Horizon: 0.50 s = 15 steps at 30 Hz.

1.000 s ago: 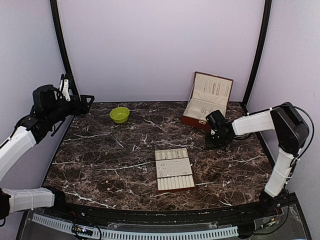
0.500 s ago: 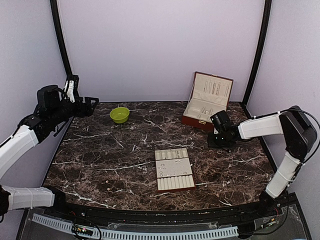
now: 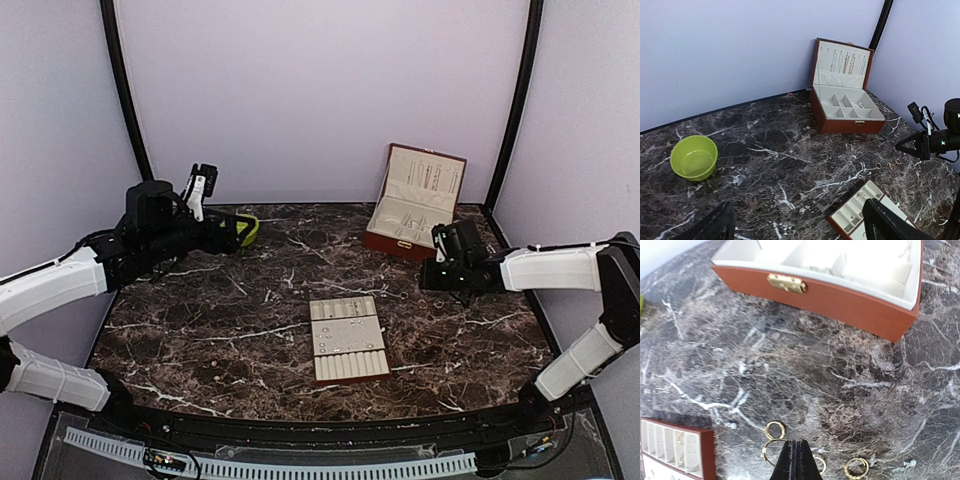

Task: Organize the mixed jewelry
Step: Pick up the ring from the center of the board, then pass from the right arm to the left

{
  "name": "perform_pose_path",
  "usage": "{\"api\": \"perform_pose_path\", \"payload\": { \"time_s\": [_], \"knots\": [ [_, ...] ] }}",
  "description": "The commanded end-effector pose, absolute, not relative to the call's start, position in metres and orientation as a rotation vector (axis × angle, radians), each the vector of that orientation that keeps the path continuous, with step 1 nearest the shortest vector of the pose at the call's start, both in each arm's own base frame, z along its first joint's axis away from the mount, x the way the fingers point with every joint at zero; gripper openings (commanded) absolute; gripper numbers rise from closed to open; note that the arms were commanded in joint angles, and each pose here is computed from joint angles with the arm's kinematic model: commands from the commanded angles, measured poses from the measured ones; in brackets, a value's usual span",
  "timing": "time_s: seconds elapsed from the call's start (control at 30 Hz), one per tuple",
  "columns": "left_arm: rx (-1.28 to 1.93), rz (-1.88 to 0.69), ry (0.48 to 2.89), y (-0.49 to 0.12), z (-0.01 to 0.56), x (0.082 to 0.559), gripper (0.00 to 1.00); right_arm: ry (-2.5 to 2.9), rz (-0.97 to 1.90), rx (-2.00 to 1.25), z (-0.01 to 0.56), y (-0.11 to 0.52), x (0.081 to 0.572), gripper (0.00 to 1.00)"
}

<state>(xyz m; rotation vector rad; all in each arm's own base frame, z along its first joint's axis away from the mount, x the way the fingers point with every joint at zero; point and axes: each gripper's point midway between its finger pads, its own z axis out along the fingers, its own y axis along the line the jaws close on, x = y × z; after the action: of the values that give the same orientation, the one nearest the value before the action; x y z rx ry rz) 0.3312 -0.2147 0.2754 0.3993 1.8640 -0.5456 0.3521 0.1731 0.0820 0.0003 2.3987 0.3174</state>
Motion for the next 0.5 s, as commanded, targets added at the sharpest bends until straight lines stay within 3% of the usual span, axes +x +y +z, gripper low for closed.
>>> {"api": "perform_pose_path", "payload": {
  "time_s": [0.0,0.47],
  "knots": [
    [0.338,-0.684,1.844,-0.253,0.268,0.333,0.91,2.282,0.455,-0.035,0.113,0.197,0.348,0.0],
    [0.566,-1.094,1.923,-0.406,0.223,0.299,0.81,2.116,0.697,-0.235,0.155,0.285,0.309,0.0]
  ]
}}
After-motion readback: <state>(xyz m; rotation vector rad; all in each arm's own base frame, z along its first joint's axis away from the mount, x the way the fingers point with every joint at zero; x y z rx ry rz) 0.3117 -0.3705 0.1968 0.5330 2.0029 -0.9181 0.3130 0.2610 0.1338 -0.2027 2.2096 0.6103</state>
